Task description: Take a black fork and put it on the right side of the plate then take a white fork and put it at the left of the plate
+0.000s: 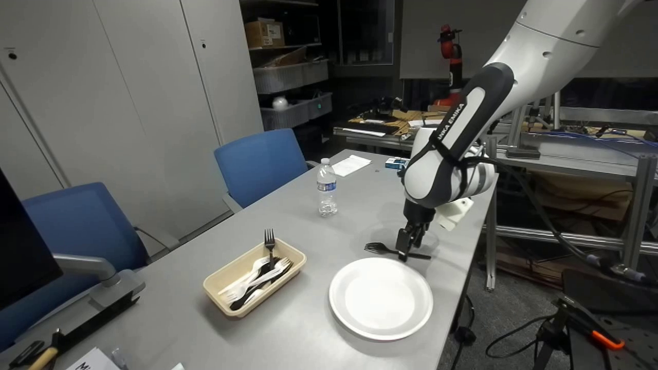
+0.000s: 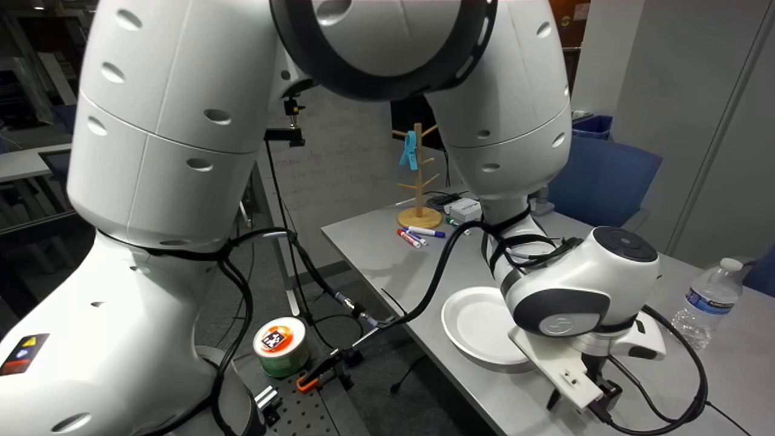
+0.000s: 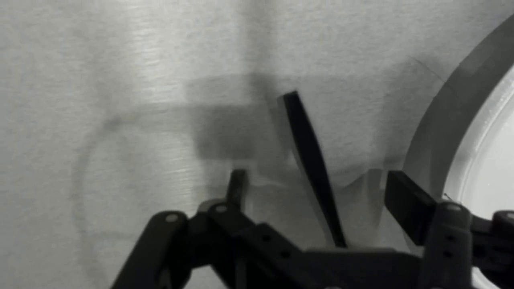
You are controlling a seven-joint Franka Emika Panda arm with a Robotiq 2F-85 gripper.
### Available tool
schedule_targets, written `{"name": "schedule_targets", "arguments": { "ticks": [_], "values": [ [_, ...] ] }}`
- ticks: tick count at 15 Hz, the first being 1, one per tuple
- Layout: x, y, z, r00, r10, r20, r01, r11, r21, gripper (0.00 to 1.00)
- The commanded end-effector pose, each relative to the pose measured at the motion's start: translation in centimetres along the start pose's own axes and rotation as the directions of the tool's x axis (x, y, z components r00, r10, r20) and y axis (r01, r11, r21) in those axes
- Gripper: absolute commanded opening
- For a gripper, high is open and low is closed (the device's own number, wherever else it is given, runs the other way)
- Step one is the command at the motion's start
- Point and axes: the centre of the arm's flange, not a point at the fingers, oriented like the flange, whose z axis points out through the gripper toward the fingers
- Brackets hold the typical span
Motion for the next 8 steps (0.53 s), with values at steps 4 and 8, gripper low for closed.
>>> {"name": "schedule_targets", "arguments": {
  "ticks": [4, 8],
  "values": [
    [-0.7, -0.5, -3.2, 1.0, -0.003, -0.012, 0.003, 1.0, -0.022, 1.0],
    [0.1, -1.1, -5.4, 0.999, -0.011, -0.051, 0.009, 0.999, -0.034, 1.0]
  ]
}}
